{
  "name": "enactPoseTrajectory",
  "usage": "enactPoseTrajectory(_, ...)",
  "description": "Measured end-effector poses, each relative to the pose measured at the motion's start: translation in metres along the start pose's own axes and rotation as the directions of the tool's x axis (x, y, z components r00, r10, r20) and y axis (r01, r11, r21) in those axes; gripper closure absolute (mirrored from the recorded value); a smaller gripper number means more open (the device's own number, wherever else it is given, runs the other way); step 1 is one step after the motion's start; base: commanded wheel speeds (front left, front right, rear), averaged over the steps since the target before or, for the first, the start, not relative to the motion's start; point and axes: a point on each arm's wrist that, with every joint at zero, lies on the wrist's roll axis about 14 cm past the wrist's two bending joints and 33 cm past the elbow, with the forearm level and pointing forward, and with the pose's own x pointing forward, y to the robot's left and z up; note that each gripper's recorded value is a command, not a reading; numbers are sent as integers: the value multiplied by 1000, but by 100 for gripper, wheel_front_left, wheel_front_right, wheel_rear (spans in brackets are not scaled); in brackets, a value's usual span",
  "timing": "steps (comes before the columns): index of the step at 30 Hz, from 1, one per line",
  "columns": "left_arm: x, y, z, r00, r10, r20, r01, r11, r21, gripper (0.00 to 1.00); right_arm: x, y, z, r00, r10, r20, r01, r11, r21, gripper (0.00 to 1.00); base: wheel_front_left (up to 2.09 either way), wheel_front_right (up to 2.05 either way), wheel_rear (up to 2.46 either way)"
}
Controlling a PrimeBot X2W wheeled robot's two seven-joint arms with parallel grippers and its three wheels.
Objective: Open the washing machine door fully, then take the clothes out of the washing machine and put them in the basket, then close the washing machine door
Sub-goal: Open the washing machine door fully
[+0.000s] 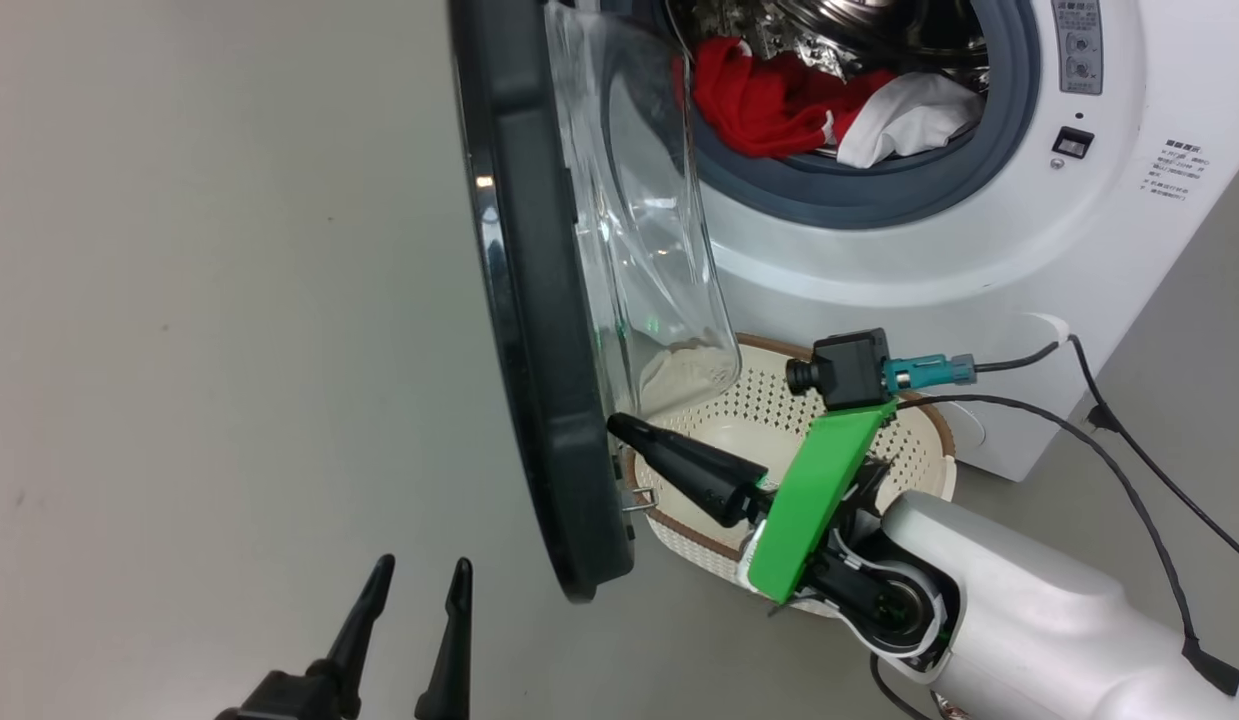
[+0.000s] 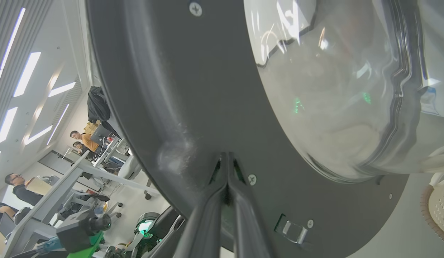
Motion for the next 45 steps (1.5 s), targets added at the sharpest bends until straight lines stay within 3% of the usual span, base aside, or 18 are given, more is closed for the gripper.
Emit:
enactPoseTrajectory(11, 1, -8, -6, 999, -48, -16, 48, 999, -3, 0, -33, -38, 8, 985, -133, 110, 135, 991, -7, 100, 0, 0, 0)
enactPoseTrajectory(18, 7, -11, -5, 998, -66, -9, 66, 998, 1, 0, -60, -62, 5, 960, -224, 166, 223, 974, 23, 86, 0, 0, 0)
enactPoseTrajectory(26, 13, -15, -5, 997, -79, -9, 79, 997, -1, 0, -100, -93, -1, 907, -348, 238, 330, 937, 114, 54, 0, 0, 0)
enactPoseTrajectory(27, 14, -15, -5, 997, -80, -9, 80, 997, -1, 0, -105, -96, -2, 899, -363, 244, 341, 931, 127, 47, 0, 0, 0)
enactPoseTrajectory(28, 14, -15, -5, 997, -81, -9, 81, 997, -2, 0, -109, -99, -3, 893, -376, 248, 351, 926, 141, 29, 0, 0, 0)
enactPoseTrajectory(29, 15, -15, -5, 997, -83, -9, 83, 997, -2, 0, -114, -102, -4, 883, -391, 260, 361, 920, 155, 22, 0, 0, 0)
enactPoseTrajectory(30, 16, -16, -5, 996, -83, -9, 83, 997, -2, 0, -119, -105, -4, 874, -404, 269, 370, 914, 167, 4, 0, 0, 0)
enactPoseTrajectory(31, 16, -16, -5, 996, -84, -8, 84, 996, -2, 0, -123, -108, -4, 865, -418, 277, 382, 907, 176, 0, 0, 0, 0)
enactPoseTrajectory(43, 19, -17, -4, 995, -96, -3, 96, 995, 2, 0, -182, -143, -8, 718, -575, 391, 522, 817, 243, 0, 0, 0, 0)
enactPoseTrajectory(45, 20, -18, -4, 995, -97, -3, 97, 995, 3, 0, -187, -145, -8, 708, -584, 398, 538, 810, 232, 0, 0, 0, 0)
